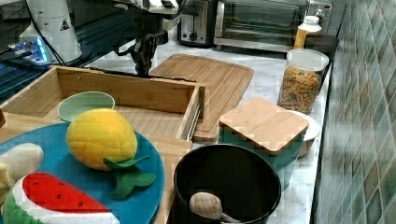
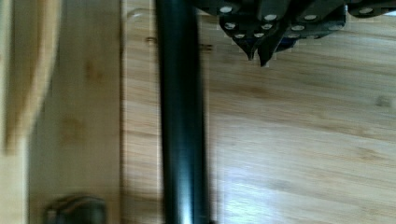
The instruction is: Close the drawer.
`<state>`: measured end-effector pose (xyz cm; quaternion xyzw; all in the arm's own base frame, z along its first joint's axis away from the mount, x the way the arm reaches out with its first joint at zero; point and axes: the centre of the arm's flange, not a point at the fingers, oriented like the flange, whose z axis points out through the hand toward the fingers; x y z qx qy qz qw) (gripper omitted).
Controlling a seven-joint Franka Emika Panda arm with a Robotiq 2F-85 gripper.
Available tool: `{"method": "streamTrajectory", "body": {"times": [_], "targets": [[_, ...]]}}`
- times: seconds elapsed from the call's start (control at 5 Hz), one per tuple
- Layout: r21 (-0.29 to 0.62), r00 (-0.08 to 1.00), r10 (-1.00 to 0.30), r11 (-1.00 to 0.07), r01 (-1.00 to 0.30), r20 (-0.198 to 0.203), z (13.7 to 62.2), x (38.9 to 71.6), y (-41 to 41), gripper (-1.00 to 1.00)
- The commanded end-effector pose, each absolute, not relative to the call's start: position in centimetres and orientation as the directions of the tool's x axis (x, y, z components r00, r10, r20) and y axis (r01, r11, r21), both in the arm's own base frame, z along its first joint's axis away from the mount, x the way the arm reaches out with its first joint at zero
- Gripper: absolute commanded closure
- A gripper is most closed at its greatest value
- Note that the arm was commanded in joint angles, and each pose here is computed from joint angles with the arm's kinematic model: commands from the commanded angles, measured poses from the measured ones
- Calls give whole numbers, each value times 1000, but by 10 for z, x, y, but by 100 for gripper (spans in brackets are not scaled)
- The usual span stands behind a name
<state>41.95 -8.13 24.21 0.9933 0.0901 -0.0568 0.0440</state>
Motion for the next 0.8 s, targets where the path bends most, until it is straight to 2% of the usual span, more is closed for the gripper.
{"method": "streamTrajectory", "body": {"times": [0.2, 0.4, 0.6, 0.8], "targets": [[81, 989, 146, -986, 143, 32, 292, 455, -186, 100], [70, 986, 152, -987, 147, 64, 297, 475, -231, 100], [98, 980, 162, -984, 151, 114, 308, 482, -275, 100], [113, 977, 181, -979, 168, 109, 331, 487, -316, 100]]}}
